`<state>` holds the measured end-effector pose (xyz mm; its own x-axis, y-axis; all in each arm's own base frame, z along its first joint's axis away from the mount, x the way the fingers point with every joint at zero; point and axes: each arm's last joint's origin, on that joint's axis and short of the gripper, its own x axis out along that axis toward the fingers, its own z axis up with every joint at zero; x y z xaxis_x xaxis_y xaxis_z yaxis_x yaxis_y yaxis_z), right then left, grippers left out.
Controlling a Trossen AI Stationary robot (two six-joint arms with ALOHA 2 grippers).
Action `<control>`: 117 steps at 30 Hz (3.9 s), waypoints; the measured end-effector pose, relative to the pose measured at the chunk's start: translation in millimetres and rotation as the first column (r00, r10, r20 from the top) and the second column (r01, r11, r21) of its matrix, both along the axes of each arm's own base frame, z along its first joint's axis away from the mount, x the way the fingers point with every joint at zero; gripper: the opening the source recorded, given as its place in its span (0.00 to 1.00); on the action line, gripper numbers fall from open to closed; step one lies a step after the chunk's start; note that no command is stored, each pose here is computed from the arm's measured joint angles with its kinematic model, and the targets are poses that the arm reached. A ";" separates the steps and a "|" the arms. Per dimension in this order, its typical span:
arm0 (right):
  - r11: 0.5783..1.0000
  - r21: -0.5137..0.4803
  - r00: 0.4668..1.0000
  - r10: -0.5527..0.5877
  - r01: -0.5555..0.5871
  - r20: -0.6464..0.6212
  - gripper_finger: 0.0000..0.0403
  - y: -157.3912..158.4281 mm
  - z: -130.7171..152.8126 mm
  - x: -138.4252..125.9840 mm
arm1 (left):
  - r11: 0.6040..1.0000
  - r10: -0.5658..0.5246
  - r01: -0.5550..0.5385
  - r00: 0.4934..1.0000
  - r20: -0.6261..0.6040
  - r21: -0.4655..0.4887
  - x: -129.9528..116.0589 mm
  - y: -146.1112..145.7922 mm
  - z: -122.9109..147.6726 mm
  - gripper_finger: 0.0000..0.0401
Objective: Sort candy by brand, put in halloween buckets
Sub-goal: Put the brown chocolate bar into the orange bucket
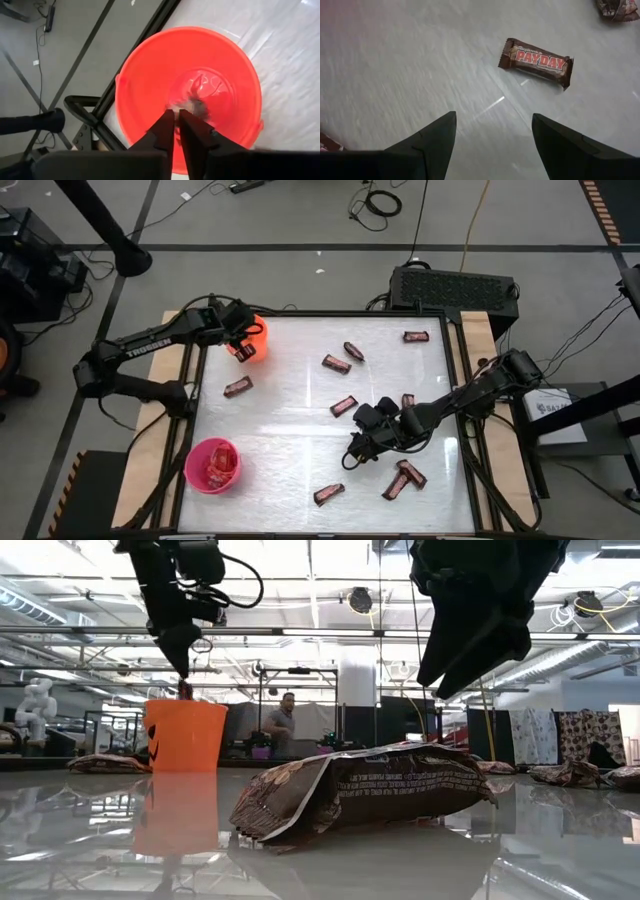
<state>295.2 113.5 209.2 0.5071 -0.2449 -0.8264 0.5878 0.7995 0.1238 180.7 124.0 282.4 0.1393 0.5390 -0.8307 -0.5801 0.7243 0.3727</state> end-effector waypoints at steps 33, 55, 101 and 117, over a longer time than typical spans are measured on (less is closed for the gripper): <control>0.964 0.235 0.992 -0.123 0.122 -0.010 0.62 12.6 -0.8 -3.5 | 0.879 -0.433 0.476 0.781 0.450 0.022 184.4 6.1 -82.6 0.52; 0.970 0.218 0.994 -0.106 0.109 -0.026 0.62 14.7 -1.5 -6.3 | 0.742 -0.591 0.605 0.793 0.143 -0.287 244.6 15.1 -139.2 0.87; 0.993 0.074 0.993 -0.096 0.092 0.062 0.62 4.1 1.5 1.6 | 0.981 -0.183 0.182 0.983 -0.024 -0.063 41.7 13.2 92.5 0.16; 0.994 0.066 0.994 -0.087 0.083 0.061 0.62 2.9 1.6 2.2 | 0.973 0.039 -0.065 0.992 -0.119 -0.224 -14.4 50.3 52.4 0.16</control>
<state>297.4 116.4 210.8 0.5384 -0.2378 -0.8084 0.6429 0.7361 0.2117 166.3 174.3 334.7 0.0145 0.3389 -0.9407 -0.5825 0.7676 0.2675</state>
